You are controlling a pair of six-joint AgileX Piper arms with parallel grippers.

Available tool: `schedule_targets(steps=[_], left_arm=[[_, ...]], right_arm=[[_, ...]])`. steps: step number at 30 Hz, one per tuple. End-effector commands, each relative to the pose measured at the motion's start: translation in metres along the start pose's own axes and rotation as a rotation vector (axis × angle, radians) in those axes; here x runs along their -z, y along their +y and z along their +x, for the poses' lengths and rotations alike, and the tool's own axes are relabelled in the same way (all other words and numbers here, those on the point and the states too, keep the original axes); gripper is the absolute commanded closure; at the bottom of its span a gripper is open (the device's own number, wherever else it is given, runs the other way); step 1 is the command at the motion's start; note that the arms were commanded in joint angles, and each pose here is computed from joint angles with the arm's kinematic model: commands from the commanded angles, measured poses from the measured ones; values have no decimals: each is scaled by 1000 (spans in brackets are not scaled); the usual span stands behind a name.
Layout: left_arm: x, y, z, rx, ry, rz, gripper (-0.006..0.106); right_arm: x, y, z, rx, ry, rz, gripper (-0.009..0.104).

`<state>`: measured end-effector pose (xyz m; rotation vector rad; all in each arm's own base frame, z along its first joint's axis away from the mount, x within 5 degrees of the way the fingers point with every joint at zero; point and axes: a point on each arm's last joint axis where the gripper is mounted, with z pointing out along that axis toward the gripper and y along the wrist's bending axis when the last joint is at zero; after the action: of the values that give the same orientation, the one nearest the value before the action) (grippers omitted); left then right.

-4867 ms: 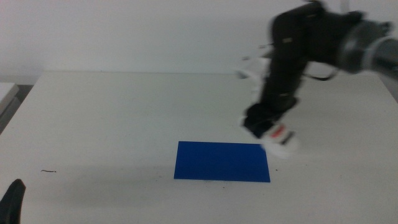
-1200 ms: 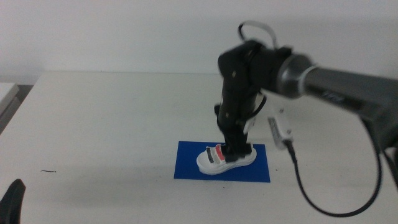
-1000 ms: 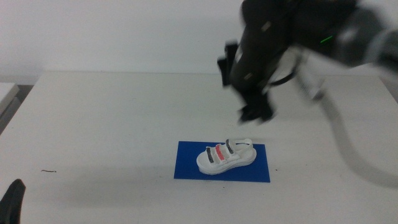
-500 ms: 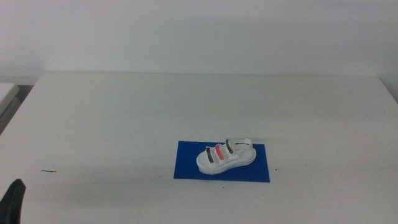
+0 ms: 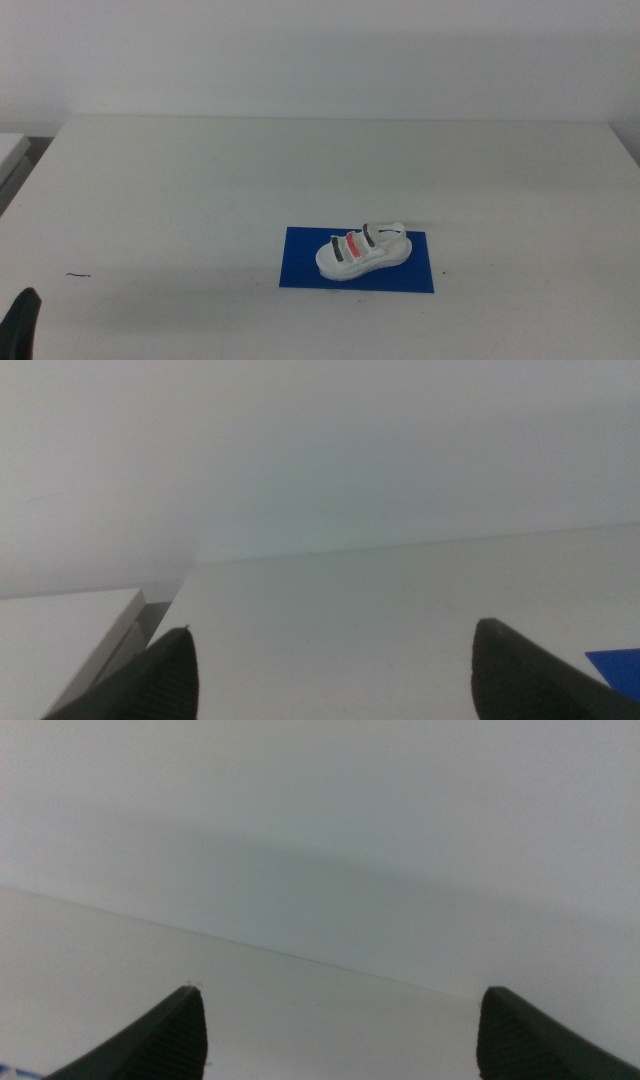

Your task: Use one arm to grab the shoe from the table and place it on the mat.

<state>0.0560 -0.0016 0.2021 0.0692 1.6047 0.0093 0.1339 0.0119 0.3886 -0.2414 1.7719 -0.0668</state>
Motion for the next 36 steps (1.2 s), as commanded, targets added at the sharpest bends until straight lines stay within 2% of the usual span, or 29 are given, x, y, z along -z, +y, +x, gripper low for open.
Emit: schedule_targets(steps=[1,6,11,14,16,23,28,36], left_arm=[[0,0,-1,7,-7,1,7],[0,0,-1,7,-7,1,7],[0,0,-1,7,-7,1,7],[0,0,-1,7,-7,1,7],[0,0,-1,7,-7,1,7],[0,0,-1,7,-7,1,7],[0,0,-1,7,-7,1,7],[0,0,-1,7,-7,1,7]], right_arm=[[7,6,39,57,-91,22,2],[13,25,121,66,-155,2,2],[19,36,170,60,-88,-37,2],[23,40,194,41,-103,-35,2],[29,39,193,38,-161,-24,2],[36,40,198,51,-155,-29,2],[36,42,198,-43,-154,-53,2],[36,42,198,-62,-156,-57,2]])
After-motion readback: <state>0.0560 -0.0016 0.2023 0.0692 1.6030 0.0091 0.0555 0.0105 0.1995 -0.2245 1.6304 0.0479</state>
